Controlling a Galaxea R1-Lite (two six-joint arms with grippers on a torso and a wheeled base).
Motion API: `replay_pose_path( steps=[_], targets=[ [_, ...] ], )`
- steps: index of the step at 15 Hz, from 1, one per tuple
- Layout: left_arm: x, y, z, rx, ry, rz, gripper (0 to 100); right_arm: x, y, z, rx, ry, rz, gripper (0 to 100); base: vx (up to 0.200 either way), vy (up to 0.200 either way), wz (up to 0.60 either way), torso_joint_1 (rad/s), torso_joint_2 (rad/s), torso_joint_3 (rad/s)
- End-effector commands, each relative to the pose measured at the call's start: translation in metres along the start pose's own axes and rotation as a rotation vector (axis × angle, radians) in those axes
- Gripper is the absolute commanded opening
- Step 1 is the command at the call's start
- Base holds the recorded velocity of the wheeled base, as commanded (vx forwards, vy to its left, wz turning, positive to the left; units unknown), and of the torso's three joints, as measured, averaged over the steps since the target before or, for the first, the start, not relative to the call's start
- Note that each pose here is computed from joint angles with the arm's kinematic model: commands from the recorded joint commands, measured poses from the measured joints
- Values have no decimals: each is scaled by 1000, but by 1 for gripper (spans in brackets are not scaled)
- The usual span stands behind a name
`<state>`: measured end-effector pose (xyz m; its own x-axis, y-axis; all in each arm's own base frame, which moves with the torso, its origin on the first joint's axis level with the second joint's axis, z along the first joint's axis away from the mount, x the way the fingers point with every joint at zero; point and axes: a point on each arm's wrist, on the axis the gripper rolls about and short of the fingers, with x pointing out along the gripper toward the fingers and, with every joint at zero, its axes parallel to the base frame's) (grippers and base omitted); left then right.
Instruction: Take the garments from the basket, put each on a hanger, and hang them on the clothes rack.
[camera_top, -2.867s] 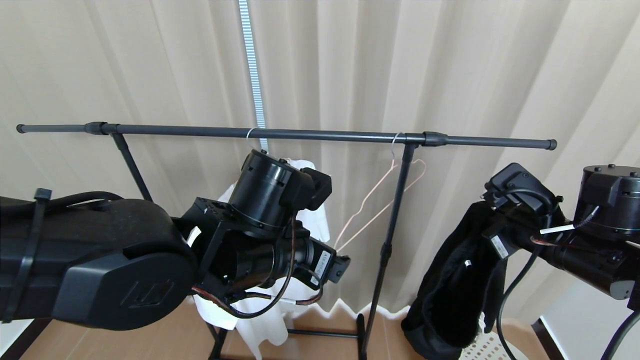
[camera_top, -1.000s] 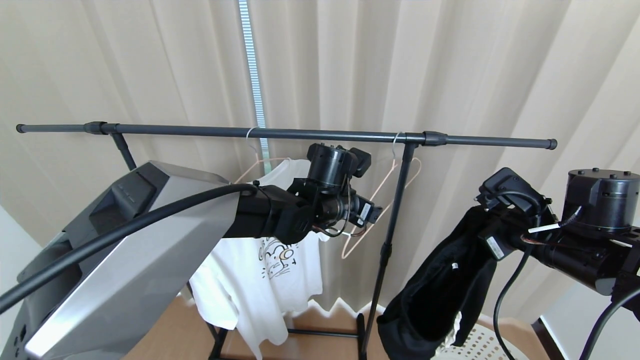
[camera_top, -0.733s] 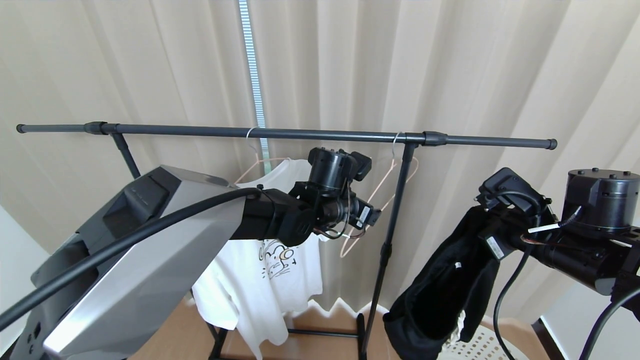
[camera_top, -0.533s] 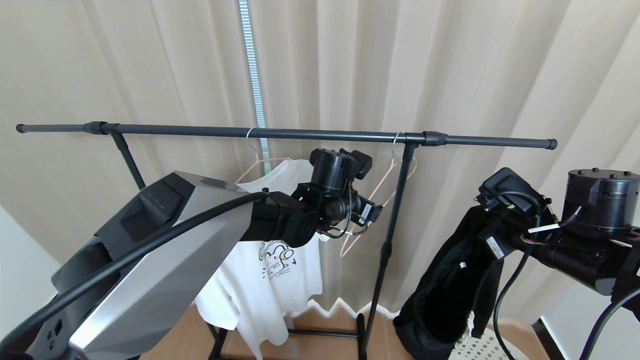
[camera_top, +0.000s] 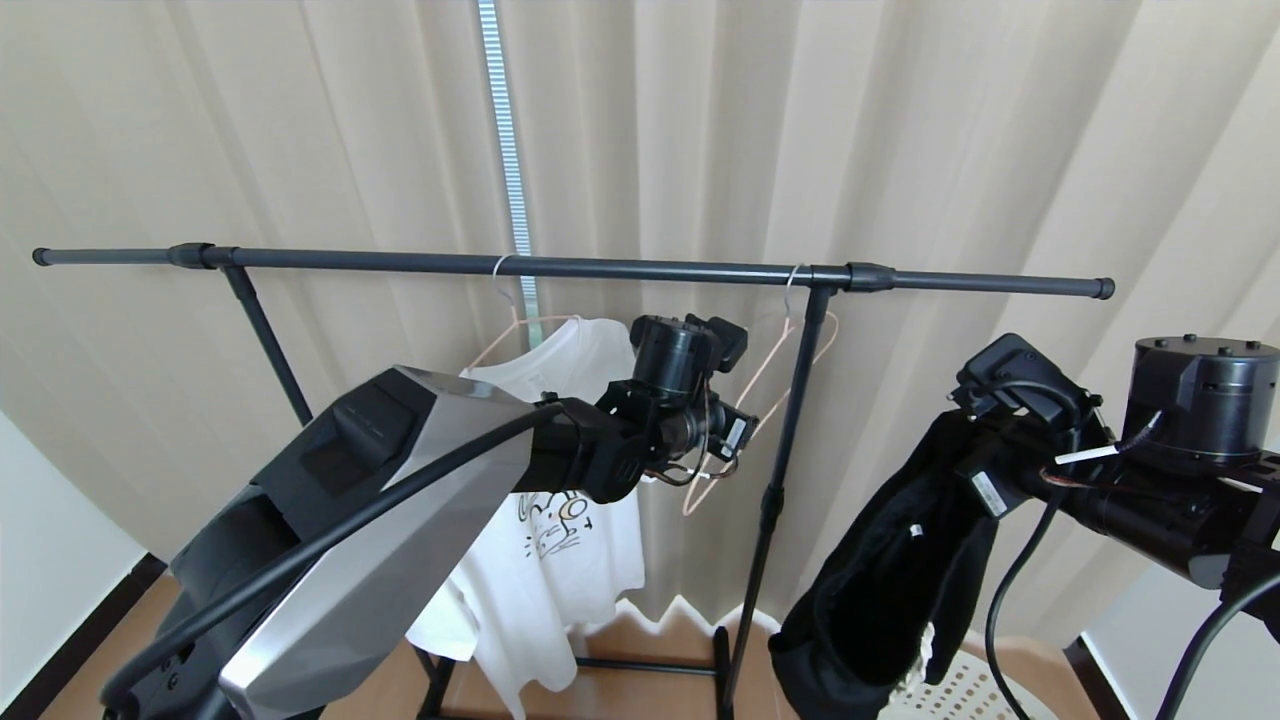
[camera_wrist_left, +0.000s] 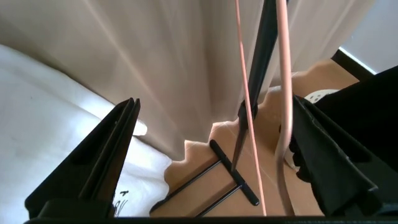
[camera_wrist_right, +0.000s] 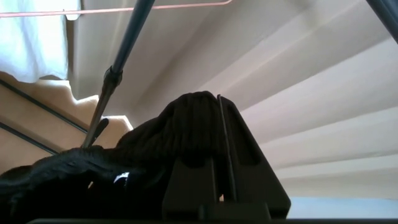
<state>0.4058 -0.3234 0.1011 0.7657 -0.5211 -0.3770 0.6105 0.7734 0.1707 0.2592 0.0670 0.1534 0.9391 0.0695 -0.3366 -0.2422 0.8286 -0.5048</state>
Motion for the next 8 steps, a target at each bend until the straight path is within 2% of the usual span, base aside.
replay_pose_path(
  steps=[1,8],
  targets=[
    [1,-1,-2,0,5,0,0,0,1,-1,-1,3,2,0,0,0,0,0,0,0],
    [-3,13,4,-16,-9,33,0,1,0,0,-1,1,1,0,0,0,0,0,0,0]
  ],
)
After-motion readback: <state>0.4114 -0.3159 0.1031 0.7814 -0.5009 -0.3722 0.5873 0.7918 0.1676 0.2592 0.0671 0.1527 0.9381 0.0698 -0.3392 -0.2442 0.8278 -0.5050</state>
